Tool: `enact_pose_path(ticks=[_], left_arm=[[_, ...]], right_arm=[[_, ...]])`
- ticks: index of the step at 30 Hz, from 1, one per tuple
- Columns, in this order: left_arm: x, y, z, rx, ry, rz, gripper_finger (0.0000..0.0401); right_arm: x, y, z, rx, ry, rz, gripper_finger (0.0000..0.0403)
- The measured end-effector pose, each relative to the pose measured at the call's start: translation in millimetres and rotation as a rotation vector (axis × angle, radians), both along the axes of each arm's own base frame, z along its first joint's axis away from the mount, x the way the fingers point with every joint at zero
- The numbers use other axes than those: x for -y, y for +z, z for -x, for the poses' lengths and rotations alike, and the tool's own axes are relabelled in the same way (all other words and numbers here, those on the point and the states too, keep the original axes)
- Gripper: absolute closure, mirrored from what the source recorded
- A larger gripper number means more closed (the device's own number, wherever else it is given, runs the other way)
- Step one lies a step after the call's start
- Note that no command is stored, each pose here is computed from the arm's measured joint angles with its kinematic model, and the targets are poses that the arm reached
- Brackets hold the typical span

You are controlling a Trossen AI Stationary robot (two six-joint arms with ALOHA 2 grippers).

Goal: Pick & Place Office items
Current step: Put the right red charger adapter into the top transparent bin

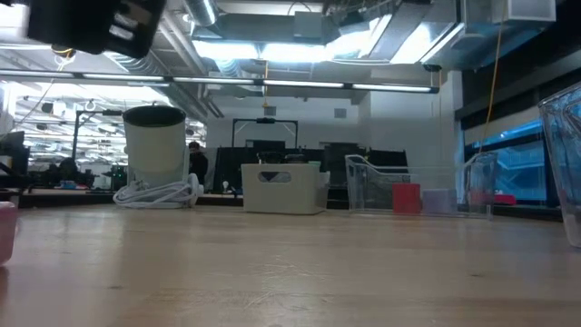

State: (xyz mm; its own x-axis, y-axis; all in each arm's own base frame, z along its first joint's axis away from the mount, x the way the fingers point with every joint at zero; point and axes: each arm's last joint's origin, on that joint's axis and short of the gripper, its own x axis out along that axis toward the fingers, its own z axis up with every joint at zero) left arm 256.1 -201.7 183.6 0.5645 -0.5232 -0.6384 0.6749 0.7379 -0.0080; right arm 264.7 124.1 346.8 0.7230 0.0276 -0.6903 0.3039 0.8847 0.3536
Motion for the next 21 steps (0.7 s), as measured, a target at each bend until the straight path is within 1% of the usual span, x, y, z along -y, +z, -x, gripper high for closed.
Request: enact_pose_path(ticks=[5,8,11,14,15,18,21], left_arm=[[22.3,-16.5,-0.8,0.052,-0.094,-0.136,0.0118],[29.2,-25.9,-4.0,0.077,-0.103,-0.209,0.0117],[30.8,-34.5,-5.5,0.068,-0.095,-0.245,0.0116],[28.8,-41.5,-3.2,0.017,-0.105,-0.276,0.0117],[27.4,-44.2,-2.4,-0.002,-0.109,-0.296,0.0118],[25.4,-47.4,-2.3,0.004,-0.098,-0.36,0.012],[23.2,-55.0,-2.7,-0.024,-0.105,-0.382,0.012]], right_arm=[[-5.9,0.0,2.9,0.0,-0.02,-0.037,0.0141],[-8.4,0.2,4.3,0.009,-0.053,-0.048,0.0141],[-12.2,0.4,6.3,0.014,-0.066,-0.057,0.0141],[-16.0,0.2,8.3,0.013,-0.065,-0.071,0.014],[-17.3,0.3,9.1,0.015,-0.064,-0.07,0.014],[-20.3,0.5,10.9,0.024,-0.064,-0.057,0.014],[-21.8,0.5,11.8,0.026,-0.062,-0.054,0.014]])
